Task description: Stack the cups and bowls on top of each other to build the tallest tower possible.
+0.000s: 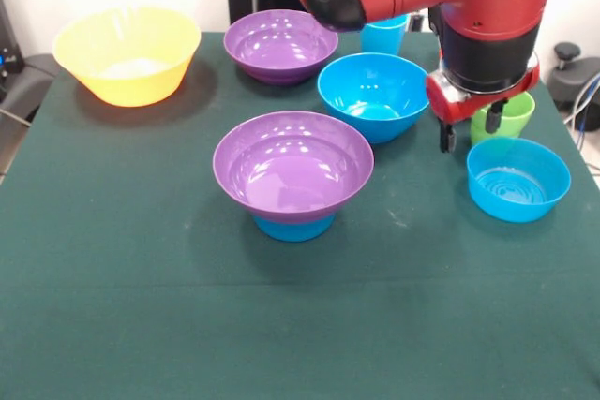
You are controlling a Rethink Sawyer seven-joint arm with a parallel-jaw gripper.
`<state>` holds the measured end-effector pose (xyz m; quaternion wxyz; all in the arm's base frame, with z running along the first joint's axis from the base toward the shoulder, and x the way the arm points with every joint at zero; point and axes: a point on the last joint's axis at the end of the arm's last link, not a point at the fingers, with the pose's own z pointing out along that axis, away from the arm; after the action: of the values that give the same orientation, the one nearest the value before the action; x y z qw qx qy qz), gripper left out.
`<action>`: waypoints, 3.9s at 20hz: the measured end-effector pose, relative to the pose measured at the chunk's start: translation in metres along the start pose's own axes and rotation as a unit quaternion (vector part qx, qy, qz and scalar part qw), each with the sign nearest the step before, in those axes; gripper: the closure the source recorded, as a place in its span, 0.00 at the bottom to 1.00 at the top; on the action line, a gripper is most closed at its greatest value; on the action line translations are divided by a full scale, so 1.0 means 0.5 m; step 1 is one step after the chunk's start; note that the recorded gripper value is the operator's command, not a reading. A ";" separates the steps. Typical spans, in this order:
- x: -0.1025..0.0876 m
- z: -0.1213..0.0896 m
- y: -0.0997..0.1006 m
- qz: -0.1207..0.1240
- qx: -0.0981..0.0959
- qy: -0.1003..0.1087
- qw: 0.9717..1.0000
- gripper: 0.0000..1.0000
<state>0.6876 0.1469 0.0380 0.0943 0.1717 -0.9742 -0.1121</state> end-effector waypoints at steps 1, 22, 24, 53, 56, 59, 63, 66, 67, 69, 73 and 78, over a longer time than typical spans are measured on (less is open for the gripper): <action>0.000 -0.003 -0.001 -0.002 0.004 -0.001 1.000 0.00; -0.017 -0.115 0.026 -0.028 0.026 -0.022 0.999 0.00; -0.012 -0.119 0.026 -0.028 0.025 -0.016 0.999 0.00; 0.080 -0.046 0.013 -0.029 -0.041 0.052 0.997 0.00; 0.079 -0.039 0.011 -0.028 -0.046 0.039 0.998 0.00; 0.072 -0.030 0.011 -0.029 -0.054 0.016 0.998 0.00; 0.061 -0.025 0.015 -0.034 -0.054 -0.012 0.998 0.00; 0.055 -0.022 0.020 -0.040 -0.051 -0.023 0.998 0.00; 0.054 -0.021 0.023 -0.041 -0.051 -0.024 0.998 0.00; 0.053 -0.018 0.028 -0.043 -0.054 -0.024 0.997 0.00; 0.054 -0.006 0.033 -0.045 -0.058 -0.021 0.997 0.00; 0.060 0.018 0.038 -0.045 -0.066 -0.013 0.997 0.00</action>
<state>0.6522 0.1551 0.0386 0.0874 0.2072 -0.9572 -0.1824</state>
